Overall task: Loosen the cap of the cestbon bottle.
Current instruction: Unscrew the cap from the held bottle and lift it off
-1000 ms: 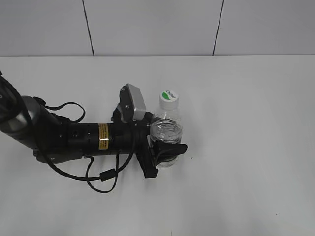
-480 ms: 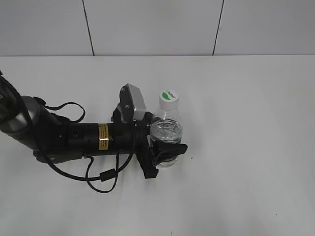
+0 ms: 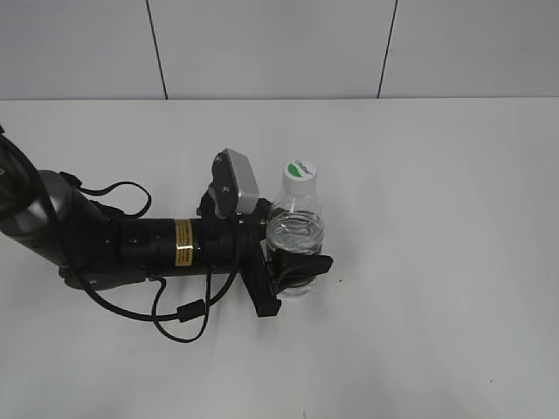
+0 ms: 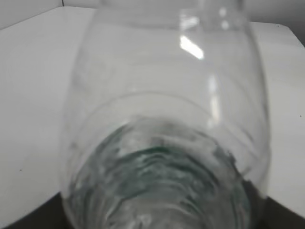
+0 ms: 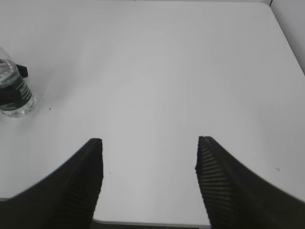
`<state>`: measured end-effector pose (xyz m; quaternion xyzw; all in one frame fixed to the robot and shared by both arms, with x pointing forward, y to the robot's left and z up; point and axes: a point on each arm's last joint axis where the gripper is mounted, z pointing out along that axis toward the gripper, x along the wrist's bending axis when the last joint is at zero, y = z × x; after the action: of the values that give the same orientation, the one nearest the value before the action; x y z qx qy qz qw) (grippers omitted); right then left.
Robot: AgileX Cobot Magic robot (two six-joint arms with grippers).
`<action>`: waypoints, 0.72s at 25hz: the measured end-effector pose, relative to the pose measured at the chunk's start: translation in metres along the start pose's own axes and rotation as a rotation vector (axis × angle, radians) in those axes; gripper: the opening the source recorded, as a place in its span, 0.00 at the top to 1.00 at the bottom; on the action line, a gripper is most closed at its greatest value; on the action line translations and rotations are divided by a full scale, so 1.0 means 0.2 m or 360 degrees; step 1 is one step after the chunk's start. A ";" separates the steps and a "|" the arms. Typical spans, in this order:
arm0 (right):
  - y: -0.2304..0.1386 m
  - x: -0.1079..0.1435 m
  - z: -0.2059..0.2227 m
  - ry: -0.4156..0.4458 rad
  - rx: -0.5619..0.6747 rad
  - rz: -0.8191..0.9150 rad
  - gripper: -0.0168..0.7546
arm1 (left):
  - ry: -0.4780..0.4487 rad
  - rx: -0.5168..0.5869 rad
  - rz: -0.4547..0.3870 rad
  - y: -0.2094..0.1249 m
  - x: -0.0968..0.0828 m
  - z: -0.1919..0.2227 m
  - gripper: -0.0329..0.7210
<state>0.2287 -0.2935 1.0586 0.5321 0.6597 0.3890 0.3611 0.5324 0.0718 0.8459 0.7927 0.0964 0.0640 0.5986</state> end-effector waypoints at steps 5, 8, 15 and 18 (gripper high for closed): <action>0.04 -0.01 0.02 0.0000 0.0018 0.0032 0.38 | 0.0000 0.0000 0.0000 0.00 0.00 0.00 0.42; 0.08 -0.02 0.11 0.0017 0.0201 0.0045 0.39 | -0.0001 0.0000 0.0001 0.00 0.00 0.00 0.42; 0.20 -0.01 0.33 0.0141 0.0470 0.0173 0.39 | -0.0003 -0.0001 0.0001 0.00 0.00 0.00 0.42; 0.24 0.00 0.42 0.0187 0.0498 0.0251 0.39 | -0.0004 0.0000 0.0002 0.00 0.00 0.00 0.42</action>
<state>0.3239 -0.2770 1.0641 0.6083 0.6882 0.3392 0.2032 0.5322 0.0718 0.8459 0.7928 0.0950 0.0634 0.5987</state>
